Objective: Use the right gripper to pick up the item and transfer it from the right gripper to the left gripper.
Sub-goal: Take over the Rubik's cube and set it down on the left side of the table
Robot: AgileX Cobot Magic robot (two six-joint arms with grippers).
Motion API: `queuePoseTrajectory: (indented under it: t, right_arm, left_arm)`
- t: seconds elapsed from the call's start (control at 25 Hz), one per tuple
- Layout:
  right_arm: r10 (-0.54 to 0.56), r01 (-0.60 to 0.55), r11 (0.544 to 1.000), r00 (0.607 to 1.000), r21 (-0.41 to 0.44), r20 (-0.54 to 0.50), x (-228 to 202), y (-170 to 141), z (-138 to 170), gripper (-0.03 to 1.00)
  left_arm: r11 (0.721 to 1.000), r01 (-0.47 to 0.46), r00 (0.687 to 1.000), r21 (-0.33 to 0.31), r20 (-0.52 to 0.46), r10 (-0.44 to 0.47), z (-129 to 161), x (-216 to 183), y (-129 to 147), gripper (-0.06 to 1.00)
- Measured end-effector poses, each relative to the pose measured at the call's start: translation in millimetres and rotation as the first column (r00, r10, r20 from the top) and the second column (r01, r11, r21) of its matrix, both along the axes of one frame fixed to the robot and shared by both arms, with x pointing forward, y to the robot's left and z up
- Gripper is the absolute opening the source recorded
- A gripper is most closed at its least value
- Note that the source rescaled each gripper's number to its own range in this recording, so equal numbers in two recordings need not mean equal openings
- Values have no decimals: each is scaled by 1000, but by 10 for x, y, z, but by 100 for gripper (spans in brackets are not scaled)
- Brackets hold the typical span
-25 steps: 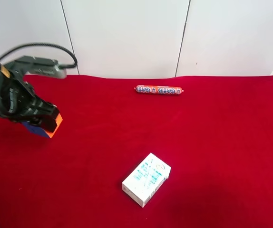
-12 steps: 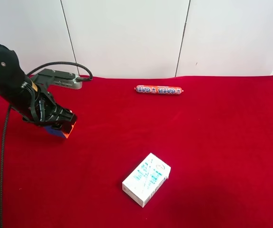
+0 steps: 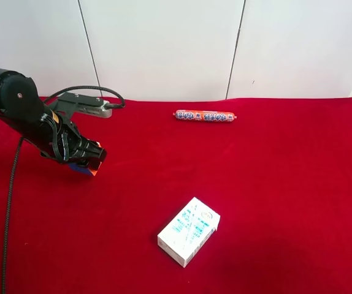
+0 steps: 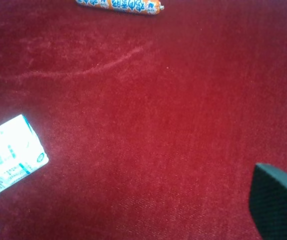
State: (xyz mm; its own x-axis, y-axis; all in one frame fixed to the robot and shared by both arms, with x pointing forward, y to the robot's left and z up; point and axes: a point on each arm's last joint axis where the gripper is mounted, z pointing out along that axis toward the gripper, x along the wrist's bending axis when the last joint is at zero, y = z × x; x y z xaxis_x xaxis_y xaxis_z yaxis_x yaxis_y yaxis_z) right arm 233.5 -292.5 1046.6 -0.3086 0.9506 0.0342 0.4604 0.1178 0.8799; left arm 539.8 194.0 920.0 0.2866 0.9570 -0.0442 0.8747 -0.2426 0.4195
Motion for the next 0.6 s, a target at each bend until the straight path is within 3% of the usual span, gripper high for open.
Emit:
queuePoseTrajectory:
  t: [0.2,0.24,0.28,0.32,0.36,0.4,0.44,0.6]
  right_arm:
    - [0,0,1000,1000,0,0,0,0,0,100]
    - [0,0,1000,1000,0,0,0,0,0,100]
    - [0,0,1000,1000,0,0,0,0,0,100]
    - [0,0,1000,1000,0,0,0,0,0,100]
    - [0,0,1000,1000,0,0,0,0,0,100]
    - [0,0,1000,1000,0,0,0,0,0,100]
    - [0,0,1000,1000,0,0,0,0,0,100]
    - [0,0,1000,1000,0,0,0,0,0,100]
  left_arm:
    - [1000,11,1000,15,-29,-10,-97,3,-1,1]
    - [1000,11,999,19,-41,-10,-131,2,-1,11]
    - [1000,11,999,22,-51,-10,-163,2,-1,32]
    - [1000,12,998,26,-63,-10,-187,-2,0,59]
    - [999,12,997,29,-75,-10,-207,-7,2,77]
    - [999,13,996,32,-84,-10,-214,-14,4,87]
    - [999,14,996,35,-93,-10,-217,-21,6,95]
    - [999,15,996,34,-94,-11,-143,-45,12,99]
